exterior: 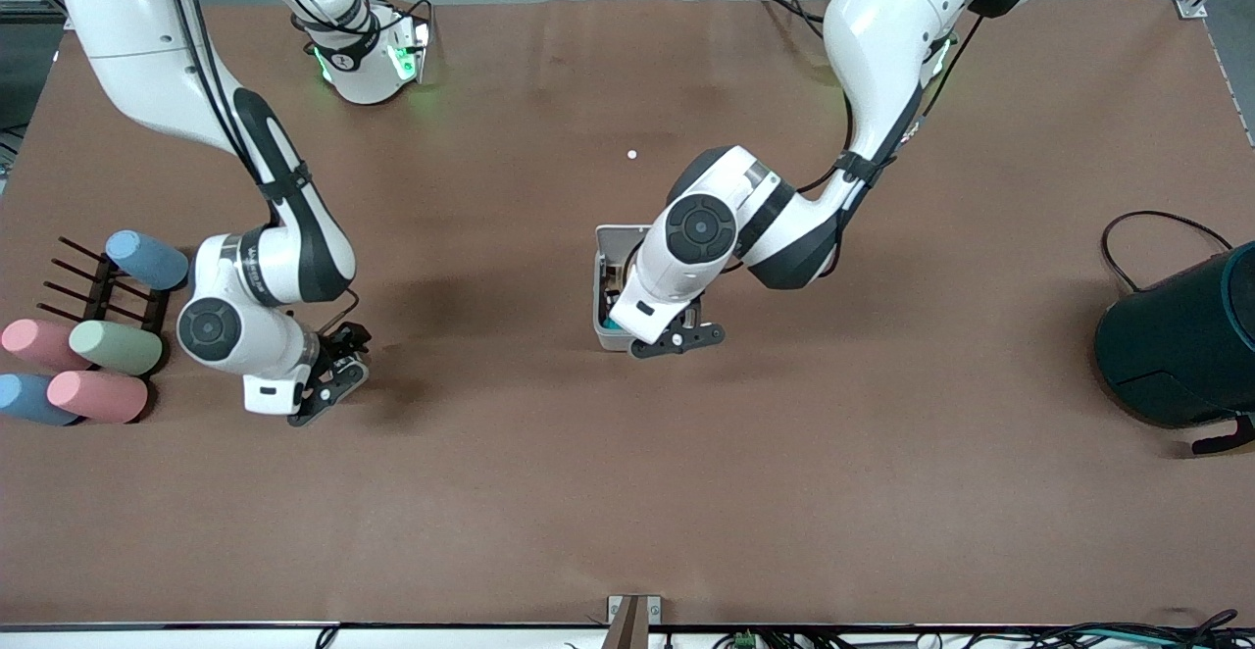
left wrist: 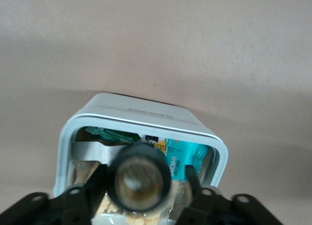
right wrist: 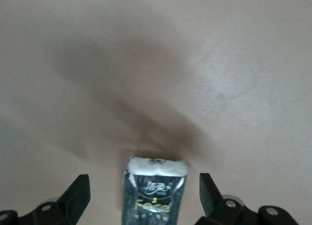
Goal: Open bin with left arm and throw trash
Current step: 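Release the tape roll into the bin and raise the left gripper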
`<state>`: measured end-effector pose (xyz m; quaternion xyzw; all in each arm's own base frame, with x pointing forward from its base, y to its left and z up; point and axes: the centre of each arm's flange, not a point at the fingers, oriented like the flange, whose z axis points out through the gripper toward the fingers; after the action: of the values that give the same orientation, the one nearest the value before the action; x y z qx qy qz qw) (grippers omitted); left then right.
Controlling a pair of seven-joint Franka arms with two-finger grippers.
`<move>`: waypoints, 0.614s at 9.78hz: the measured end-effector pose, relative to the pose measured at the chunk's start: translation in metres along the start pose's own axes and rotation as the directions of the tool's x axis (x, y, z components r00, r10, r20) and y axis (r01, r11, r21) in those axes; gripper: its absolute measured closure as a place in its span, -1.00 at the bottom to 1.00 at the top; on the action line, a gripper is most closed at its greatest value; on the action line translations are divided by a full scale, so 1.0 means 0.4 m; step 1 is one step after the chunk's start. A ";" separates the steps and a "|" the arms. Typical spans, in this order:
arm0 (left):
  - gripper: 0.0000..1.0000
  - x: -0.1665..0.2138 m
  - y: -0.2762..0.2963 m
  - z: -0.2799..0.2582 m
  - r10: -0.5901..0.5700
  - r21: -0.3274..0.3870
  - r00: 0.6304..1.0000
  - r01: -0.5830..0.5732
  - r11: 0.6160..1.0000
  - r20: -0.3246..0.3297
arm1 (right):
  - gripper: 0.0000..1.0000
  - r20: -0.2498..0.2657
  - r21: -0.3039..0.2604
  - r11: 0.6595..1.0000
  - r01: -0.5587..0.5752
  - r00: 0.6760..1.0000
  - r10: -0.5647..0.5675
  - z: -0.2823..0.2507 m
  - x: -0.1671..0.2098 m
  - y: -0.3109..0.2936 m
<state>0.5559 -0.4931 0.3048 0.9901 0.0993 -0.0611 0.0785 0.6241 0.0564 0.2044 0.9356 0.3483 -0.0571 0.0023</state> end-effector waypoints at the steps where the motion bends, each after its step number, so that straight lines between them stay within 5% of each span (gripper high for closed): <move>1: -0.87 -0.002 0.003 -0.001 0.002 -0.002 1.000 -0.002 1.000 -0.001 | -0.98 0.002 0.002 1.000 0.001 1.000 -0.001 0.009 -0.016 -0.008; 4: -1.00 0.020 -0.008 -0.034 -0.009 0.002 1.000 0.009 1.000 -0.009 | -0.97 0.006 0.006 1.000 0.001 1.000 -0.001 0.025 -0.041 -0.003; 6: -1.00 0.068 -0.076 -0.108 0.033 0.073 0.999 -0.033 0.997 0.003 | -0.93 -0.020 -0.011 1.000 0.000 1.000 0.000 0.022 -0.044 0.009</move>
<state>0.5806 -0.4512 0.3392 0.9937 0.0805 -0.0642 0.0432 0.6125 0.0417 0.1972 0.9362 0.3485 -0.0457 0.0037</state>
